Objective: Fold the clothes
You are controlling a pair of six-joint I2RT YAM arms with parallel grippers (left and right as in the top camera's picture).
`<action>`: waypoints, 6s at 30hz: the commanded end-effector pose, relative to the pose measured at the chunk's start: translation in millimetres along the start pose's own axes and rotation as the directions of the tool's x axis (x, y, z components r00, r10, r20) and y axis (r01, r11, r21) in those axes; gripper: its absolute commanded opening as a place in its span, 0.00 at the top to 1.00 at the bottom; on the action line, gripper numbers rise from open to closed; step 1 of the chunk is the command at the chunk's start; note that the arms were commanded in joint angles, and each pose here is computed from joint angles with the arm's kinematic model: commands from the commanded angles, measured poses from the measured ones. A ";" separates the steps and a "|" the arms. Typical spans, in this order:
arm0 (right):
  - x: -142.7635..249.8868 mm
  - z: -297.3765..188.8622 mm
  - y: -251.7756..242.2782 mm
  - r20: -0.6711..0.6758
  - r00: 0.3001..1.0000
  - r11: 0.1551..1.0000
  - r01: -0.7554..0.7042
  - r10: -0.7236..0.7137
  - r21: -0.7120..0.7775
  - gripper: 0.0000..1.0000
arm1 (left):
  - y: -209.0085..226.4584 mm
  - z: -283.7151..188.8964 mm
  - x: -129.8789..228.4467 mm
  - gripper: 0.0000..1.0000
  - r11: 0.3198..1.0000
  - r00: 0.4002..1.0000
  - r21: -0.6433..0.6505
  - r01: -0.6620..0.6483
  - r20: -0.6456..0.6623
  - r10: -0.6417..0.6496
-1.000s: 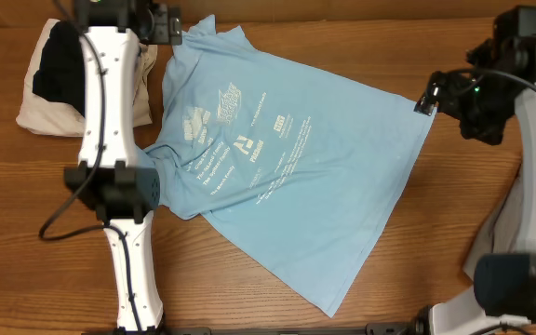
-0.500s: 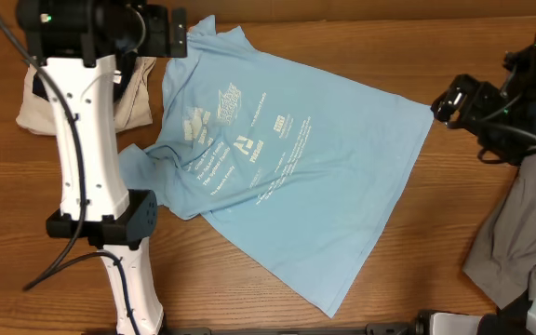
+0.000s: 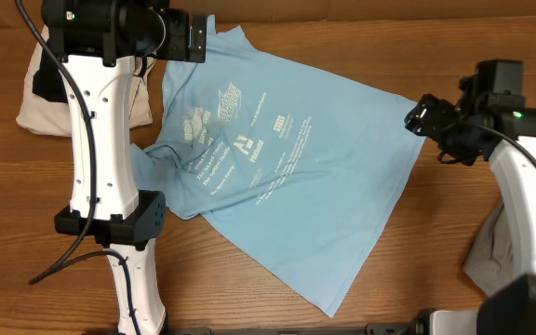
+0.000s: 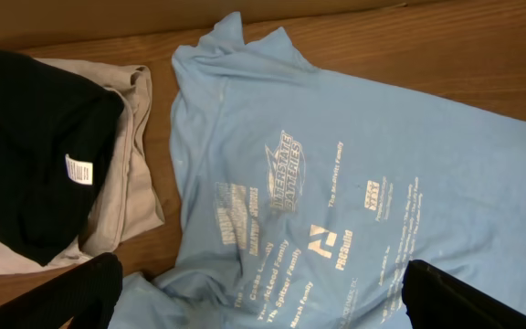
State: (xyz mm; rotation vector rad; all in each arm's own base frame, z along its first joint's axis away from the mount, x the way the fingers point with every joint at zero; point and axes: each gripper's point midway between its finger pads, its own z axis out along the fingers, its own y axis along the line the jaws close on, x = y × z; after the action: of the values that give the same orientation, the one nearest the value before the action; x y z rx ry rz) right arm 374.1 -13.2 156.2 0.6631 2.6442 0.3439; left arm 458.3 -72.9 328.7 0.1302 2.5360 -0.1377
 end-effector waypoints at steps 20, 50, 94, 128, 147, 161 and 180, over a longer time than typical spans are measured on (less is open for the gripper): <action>-3.5 105.4 -41.7 -0.086 0.996 0.986 -0.013 0.027 0.168 0.09 | 4.8 36.3 24.1 0.00 1.000 0.989 -0.017 0.009 -0.145 -0.011; -9.1 170.2 -55.8 -0.069 0.996 0.982 -0.037 0.051 0.183 0.36 | 4.9 42.1 24.5 0.00 1.000 0.988 -0.016 0.003 -0.152 -0.005; 8.9 192.6 -11.7 -0.109 0.993 0.975 0.078 -0.056 0.209 0.36 | 5.0 41.7 26.8 0.00 1.000 0.987 -0.016 0.003 -0.161 -0.006; 28.6 257.2 -38.2 -0.152 0.986 0.966 0.105 -0.070 0.235 0.46 | 4.9 41.8 26.7 0.00 1.000 0.987 -0.017 0.014 -0.160 -0.017; -12.6 275.0 -123.9 -0.045 0.995 0.954 -0.067 0.084 0.294 0.44 | 4.3 42.6 22.1 0.00 1.000 0.990 -0.013 0.014 -0.142 -0.016; -109.5 238.0 -99.4 0.072 0.997 0.977 -0.044 0.030 0.210 0.11 | 3.6 44.2 9.0 0.00 1.000 0.996 -0.009 0.012 -0.089 -0.013; -104.2 31.3 65.5 0.010 0.989 0.988 -0.151 0.151 0.017 0.00 | 2.7 13.3 17.2 0.00 1.000 0.996 -0.011 0.024 -0.087 -0.025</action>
State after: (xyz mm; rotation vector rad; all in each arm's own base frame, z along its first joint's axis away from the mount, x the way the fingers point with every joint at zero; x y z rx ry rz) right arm 499.7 -44.6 99.6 0.9692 2.7170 0.2576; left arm 465.7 -74.0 289.0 0.1317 2.6483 -0.1290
